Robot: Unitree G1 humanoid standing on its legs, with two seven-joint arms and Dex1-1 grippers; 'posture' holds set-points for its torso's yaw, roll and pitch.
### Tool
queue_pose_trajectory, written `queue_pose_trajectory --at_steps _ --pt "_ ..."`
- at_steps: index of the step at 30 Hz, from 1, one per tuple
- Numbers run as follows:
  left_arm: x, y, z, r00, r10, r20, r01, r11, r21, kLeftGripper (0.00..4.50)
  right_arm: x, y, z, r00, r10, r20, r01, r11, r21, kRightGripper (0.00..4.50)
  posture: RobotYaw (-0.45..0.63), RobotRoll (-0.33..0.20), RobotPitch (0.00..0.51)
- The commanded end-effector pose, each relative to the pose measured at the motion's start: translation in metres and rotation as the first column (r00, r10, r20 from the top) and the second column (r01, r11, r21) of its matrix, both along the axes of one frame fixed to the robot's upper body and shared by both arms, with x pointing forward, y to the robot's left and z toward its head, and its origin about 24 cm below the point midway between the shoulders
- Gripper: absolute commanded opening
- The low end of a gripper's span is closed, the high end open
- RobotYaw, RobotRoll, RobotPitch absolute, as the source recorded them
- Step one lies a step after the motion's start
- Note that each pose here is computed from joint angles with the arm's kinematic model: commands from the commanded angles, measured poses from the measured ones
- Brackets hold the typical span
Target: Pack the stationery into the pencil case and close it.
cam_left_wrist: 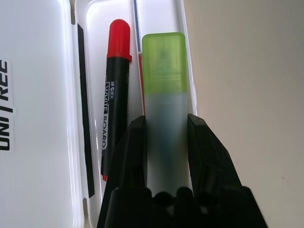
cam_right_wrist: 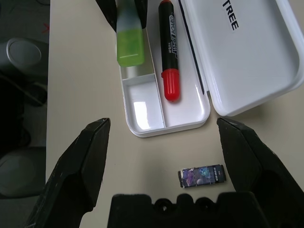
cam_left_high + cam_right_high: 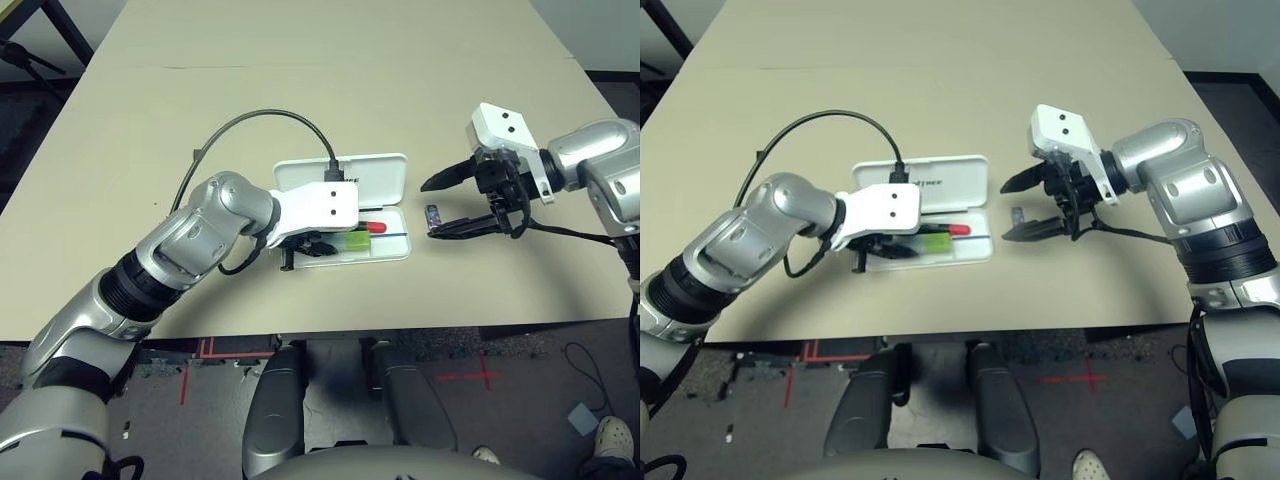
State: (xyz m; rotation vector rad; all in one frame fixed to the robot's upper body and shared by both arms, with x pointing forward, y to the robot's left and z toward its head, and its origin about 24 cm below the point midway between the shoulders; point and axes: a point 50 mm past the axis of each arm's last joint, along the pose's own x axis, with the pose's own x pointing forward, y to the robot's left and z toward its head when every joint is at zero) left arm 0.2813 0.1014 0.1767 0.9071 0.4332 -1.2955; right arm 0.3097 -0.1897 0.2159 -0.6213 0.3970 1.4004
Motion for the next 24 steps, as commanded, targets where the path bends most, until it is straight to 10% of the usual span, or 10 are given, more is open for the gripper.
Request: queue_pose_trajectory --at_steps 1,8,18,24 --pt "-0.005 0.000 -0.003 1.000 -0.010 -0.026 0.011 1.000 0.016 1.83 0.000 -0.001 -0.002 1.000 -0.001 0.008 0.001 1.000 -0.007 4.50 0.06 0.000 0.245" --pt "-0.008 0.013 0.006 0.999 0.026 -0.020 -0.026 1.000 -0.003 4.48 -0.001 -0.002 0.001 1.000 0.004 0.010 -0.004 1.000 -0.009 4.50 0.07 0.000 0.241" --pt "-0.027 0.059 0.038 0.997 0.060 0.042 -0.058 0.998 -0.037 4.48 -0.009 -0.015 0.019 0.965 -0.260 0.040 0.258 0.965 0.048 4.50 0.07 0.000 0.243" --pt "-0.035 0.069 0.041 0.995 0.085 0.057 -0.081 0.995 -0.062 4.48 -0.016 -0.015 0.009 0.801 -0.593 0.080 0.597 0.802 -0.027 4.50 0.07 0.000 0.248"
